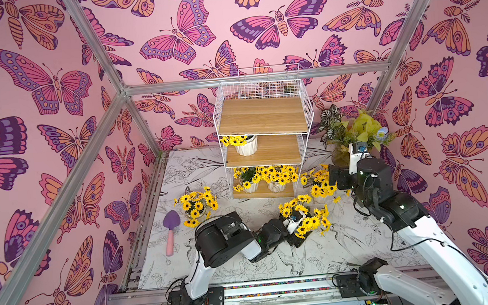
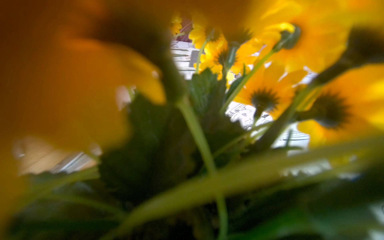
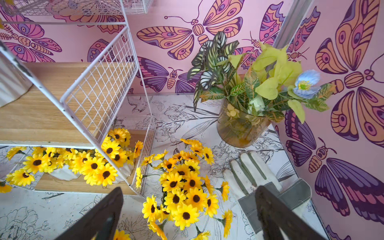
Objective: Take the sunflower pots off the shelves
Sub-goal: Place the sunflower pot at the center of the board.
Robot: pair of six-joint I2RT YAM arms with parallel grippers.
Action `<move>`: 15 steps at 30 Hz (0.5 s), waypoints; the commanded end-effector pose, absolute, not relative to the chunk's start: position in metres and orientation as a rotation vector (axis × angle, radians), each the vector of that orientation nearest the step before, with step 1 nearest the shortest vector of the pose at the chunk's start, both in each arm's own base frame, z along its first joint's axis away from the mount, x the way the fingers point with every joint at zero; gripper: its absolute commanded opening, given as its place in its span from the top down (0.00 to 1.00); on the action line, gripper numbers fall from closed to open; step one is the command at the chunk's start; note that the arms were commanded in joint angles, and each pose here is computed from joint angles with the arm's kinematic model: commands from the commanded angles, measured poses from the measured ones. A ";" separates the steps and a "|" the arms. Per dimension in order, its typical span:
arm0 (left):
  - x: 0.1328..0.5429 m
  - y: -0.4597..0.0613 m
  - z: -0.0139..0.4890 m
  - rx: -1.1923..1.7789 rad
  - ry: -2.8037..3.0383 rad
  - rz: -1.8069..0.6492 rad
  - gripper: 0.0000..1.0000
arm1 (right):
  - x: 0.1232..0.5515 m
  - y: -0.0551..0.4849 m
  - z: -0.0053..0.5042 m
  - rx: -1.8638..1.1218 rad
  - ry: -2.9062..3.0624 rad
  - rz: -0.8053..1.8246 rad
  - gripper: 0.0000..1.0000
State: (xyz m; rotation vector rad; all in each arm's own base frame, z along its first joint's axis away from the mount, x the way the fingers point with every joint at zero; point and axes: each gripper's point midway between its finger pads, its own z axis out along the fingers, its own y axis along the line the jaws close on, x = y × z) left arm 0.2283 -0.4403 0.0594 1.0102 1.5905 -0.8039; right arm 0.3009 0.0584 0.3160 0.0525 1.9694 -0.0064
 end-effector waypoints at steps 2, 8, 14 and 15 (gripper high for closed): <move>0.224 -0.470 0.112 0.947 1.400 -0.974 0.67 | 0.293 0.047 0.314 0.061 1.989 -0.068 0.01; 0.227 -0.497 0.101 0.963 1.391 -1.046 0.66 | 0.286 0.041 0.317 0.067 1.988 -0.085 0.01; 0.231 -0.518 0.090 0.983 1.392 -1.097 0.66 | 0.283 0.040 0.316 0.068 1.995 -0.082 0.01; 0.231 -0.523 0.086 0.994 1.396 -1.102 0.66 | 0.284 0.041 0.317 0.069 1.995 -0.077 0.01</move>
